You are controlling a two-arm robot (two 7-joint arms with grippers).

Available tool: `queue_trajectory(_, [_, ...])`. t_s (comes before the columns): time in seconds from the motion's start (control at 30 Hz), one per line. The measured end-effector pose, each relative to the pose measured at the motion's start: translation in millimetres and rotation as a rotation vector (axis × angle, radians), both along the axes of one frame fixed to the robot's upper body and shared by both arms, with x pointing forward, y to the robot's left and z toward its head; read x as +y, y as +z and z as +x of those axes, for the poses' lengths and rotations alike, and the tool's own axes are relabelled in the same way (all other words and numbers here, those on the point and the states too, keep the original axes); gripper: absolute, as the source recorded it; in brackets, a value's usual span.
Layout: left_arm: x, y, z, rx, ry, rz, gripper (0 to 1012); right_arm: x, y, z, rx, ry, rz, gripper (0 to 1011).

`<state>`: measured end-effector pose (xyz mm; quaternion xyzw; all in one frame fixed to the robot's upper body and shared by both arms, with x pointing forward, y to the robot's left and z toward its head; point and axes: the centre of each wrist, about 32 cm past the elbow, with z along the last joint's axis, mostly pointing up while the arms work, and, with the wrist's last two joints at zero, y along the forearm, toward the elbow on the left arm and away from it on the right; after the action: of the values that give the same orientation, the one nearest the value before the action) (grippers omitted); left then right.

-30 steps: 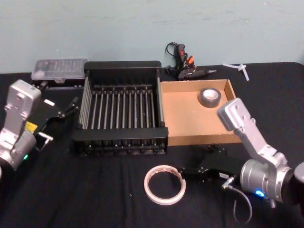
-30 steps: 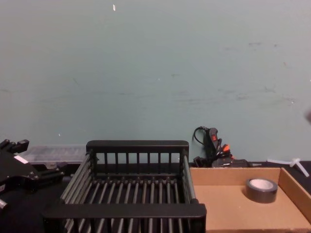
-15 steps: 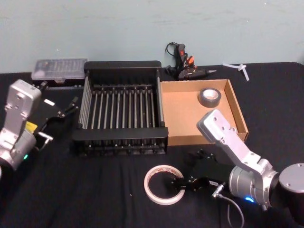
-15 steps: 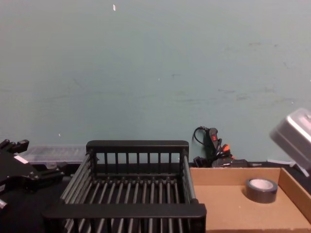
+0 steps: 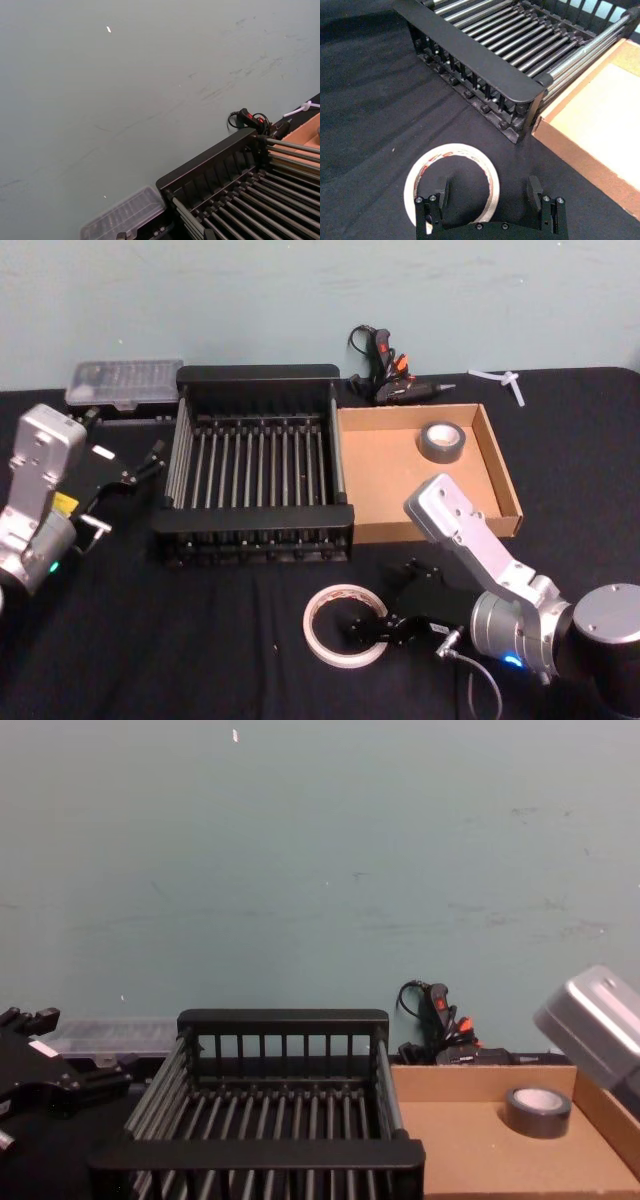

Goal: Pick up the white tape and place it into the black box , Pick up the silver tape and place it into the brown box.

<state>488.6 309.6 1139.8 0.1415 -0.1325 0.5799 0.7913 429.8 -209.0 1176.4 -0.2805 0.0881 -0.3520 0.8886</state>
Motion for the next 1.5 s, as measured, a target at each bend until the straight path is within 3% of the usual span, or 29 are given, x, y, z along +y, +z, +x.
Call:
queue_trajectory(0.63, [0.0,0.0,0.0,0.0,0.0,0.0,1001,4.3,-6.2,-6.5,0.048,0.006,0.014,1002])
queue_trajectory(1.5, [0.0,0.0,0.0,0.0,0.0,0.0,1001,5.5,-6.3,-7.2,0.053,-0.027,-0.006,1002])
